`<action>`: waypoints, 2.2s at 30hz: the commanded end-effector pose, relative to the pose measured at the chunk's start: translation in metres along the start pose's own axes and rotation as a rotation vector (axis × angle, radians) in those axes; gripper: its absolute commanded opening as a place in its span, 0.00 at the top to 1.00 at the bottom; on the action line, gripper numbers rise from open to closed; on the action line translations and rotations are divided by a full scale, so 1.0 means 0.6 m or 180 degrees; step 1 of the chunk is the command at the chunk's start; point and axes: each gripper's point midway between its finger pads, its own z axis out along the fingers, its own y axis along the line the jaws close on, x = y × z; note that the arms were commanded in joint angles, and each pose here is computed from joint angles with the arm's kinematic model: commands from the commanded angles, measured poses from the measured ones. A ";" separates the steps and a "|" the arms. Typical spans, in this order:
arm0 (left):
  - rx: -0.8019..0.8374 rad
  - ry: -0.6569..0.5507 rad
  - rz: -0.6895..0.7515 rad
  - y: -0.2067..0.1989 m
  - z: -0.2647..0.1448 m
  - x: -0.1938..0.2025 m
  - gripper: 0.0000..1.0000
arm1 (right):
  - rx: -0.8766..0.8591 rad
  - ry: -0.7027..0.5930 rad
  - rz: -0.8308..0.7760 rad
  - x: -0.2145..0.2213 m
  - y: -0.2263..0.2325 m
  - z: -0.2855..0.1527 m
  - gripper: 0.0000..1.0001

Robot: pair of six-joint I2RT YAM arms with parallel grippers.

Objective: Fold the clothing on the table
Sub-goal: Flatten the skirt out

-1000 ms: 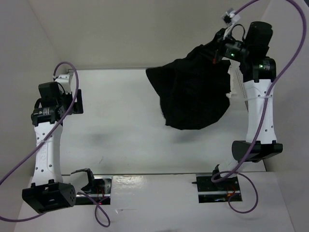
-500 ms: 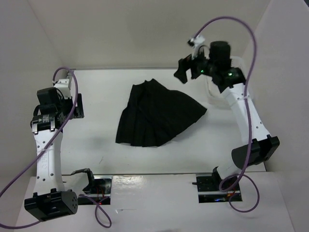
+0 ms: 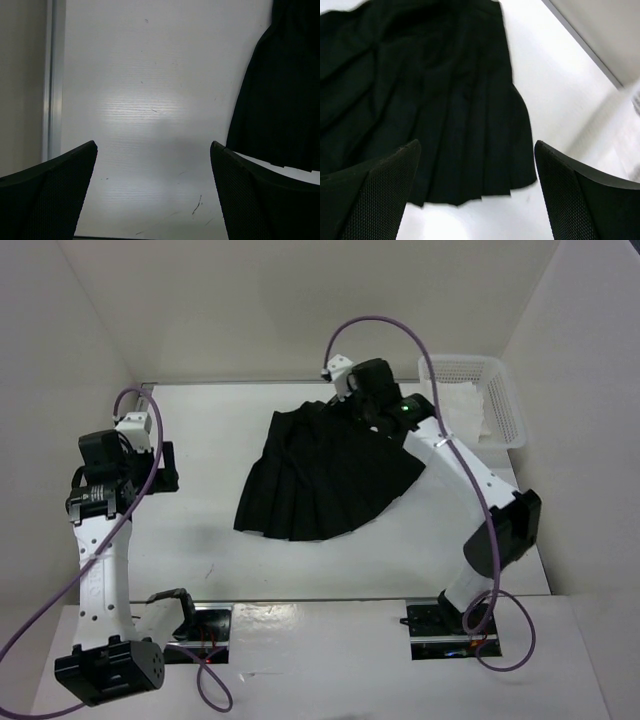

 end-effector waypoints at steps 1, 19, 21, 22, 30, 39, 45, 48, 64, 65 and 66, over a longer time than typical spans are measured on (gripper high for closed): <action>0.0197 -0.0098 -0.0050 -0.011 0.010 -0.016 0.00 | 0.0115 0.0017 -0.0105 -0.029 0.007 0.057 0.02; 0.0387 0.0329 -0.0042 -0.005 0.096 -0.011 0.00 | -0.0086 0.0037 -0.0323 -0.059 0.051 0.318 0.02; 0.0394 0.0382 -0.0053 -0.004 0.103 -0.006 0.00 | -0.0106 0.0004 -0.0320 -0.063 0.055 0.335 0.02; 0.0424 0.0371 -0.0025 -0.005 0.105 -0.011 0.00 | -0.0132 -0.0010 -0.0319 -0.064 0.058 0.341 0.02; 0.0469 0.0437 0.0015 -0.005 0.119 -0.010 0.00 | -0.0314 0.0136 -0.0097 -0.015 0.048 0.411 0.10; 0.0593 0.0598 -0.0035 -0.012 0.145 0.004 0.00 | -0.0302 0.0253 0.0077 0.023 -0.006 0.420 0.59; 0.0836 0.0570 0.0232 -0.061 0.166 -0.016 0.00 | -0.0190 0.0100 0.0200 -0.014 -0.067 0.364 1.00; 0.1028 0.0590 0.0412 -0.109 0.193 -0.031 0.00 | -0.0233 0.0001 0.0216 -0.035 -0.076 0.337 1.00; 0.2106 0.0601 0.0321 -0.360 0.379 -0.093 0.07 | -0.1037 -0.0096 0.0202 -0.062 -0.008 0.199 1.00; 0.2217 0.0679 0.0296 -0.370 0.393 -0.075 0.08 | -0.1064 -0.0107 0.0203 -0.063 -0.005 0.191 1.00; 0.2268 0.0673 0.0253 -0.377 0.400 -0.078 0.08 | -0.1087 -0.0112 0.0185 -0.065 0.003 0.183 1.00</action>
